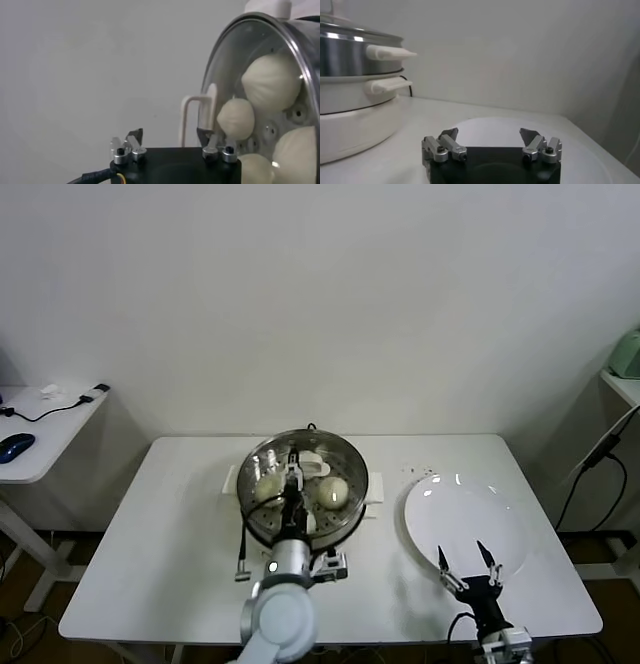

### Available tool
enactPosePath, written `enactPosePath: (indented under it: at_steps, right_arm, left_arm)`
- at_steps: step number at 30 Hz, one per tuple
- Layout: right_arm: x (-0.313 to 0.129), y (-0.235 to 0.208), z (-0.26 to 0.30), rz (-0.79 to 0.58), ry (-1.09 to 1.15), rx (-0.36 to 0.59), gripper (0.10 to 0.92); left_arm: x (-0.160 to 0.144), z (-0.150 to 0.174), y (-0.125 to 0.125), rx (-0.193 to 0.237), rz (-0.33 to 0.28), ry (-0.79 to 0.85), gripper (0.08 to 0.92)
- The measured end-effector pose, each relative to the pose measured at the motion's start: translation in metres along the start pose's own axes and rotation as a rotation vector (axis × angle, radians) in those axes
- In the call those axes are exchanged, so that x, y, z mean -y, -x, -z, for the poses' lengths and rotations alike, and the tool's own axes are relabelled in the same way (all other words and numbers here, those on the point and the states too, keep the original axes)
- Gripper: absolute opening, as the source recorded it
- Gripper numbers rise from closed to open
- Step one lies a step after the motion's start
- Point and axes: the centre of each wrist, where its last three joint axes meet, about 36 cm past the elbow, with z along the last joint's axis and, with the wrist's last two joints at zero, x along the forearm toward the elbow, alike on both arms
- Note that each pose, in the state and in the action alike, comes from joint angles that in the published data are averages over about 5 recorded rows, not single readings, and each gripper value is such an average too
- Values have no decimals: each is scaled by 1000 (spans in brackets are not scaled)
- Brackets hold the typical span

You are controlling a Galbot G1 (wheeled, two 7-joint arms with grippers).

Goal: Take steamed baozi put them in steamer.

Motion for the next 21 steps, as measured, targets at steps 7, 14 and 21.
enactPosePath:
  at_steps: [7, 14, 21]
  right_arm:
    - [-1, -1, 4, -1, 7, 14, 823]
    - [0, 1, 7, -5, 23, 48, 823]
    - [5, 5, 7, -17, 36, 79, 823]
  left_arm:
    - [-25, -29, -14, 80, 38, -128, 819]
    - [-41, -89, -10, 129, 55, -440, 823]
    - [-23, -177, -16, 63, 26, -768, 823]
